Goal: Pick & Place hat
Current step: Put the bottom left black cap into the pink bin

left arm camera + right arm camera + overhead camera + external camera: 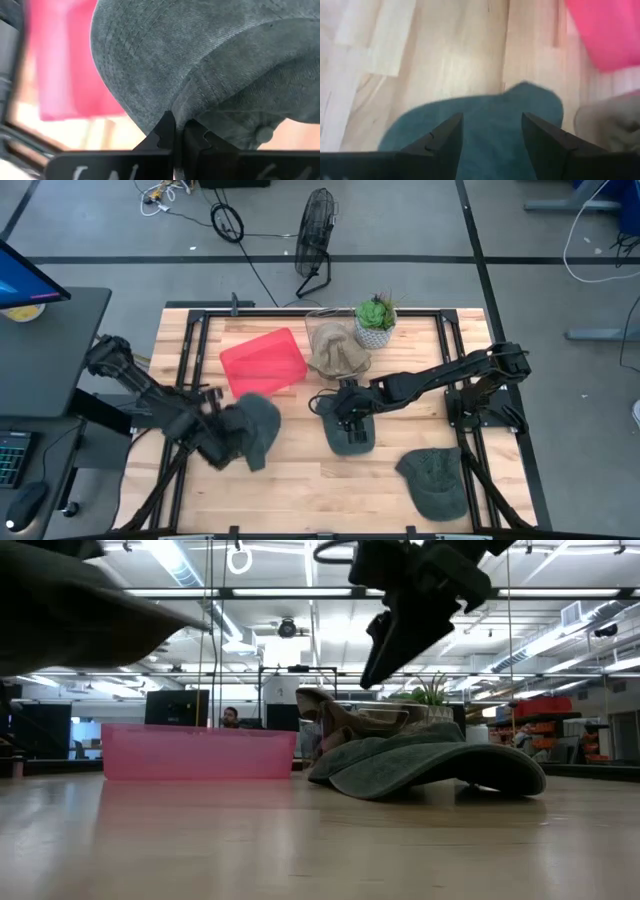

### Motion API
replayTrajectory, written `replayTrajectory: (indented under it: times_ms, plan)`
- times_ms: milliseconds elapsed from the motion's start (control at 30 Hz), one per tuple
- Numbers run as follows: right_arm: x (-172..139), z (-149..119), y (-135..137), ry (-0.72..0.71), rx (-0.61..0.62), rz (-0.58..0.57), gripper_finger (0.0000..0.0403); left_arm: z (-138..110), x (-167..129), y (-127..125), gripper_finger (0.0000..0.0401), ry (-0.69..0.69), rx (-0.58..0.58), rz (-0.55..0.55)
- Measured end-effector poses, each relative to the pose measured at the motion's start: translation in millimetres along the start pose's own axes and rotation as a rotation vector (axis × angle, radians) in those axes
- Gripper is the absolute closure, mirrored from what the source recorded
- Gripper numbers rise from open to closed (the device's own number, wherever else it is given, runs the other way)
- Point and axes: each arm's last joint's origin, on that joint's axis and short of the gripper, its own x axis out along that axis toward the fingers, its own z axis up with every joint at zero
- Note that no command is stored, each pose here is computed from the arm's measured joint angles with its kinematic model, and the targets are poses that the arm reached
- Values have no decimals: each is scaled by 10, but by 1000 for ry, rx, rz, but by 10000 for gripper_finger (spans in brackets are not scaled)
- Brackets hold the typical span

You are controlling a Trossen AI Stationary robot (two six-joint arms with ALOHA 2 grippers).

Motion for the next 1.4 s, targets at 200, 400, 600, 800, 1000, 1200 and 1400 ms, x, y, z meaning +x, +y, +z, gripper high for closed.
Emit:
replayTrajectory:
  times_ms: [200, 400, 600, 800, 1000, 1200, 1400]
  plan:
    - [-28, 64, -2, -33, -39, -1, 198, 362, 74, 475, 393, 70, 143, 137]
    - [-30, 77, -3, -46, -37, -2, 198, 645, 390, 1037, 395, 178, 278, 212]
    - [-31, 89, -3, -58, -34, -2, 198, 897, 707, 1527, 394, 191, 537, 233]
    - [-31, 99, -3, -68, -33, -2, 198, 1068, 1036, 1890, 394, 171, 582, 237]
    - [-31, 99, -3, -68, -36, -2, 198, 1037, 1447, 1982, 394, 311, 445, 157]
    - [-31, 97, -2, -67, -36, 4, 198, 1061, 1818, 1929, 393, 423, 510, 180]
    - [-31, 92, -2, -61, -37, 4, 198, 1087, 1923, 1766, 393, 433, 470, 180]
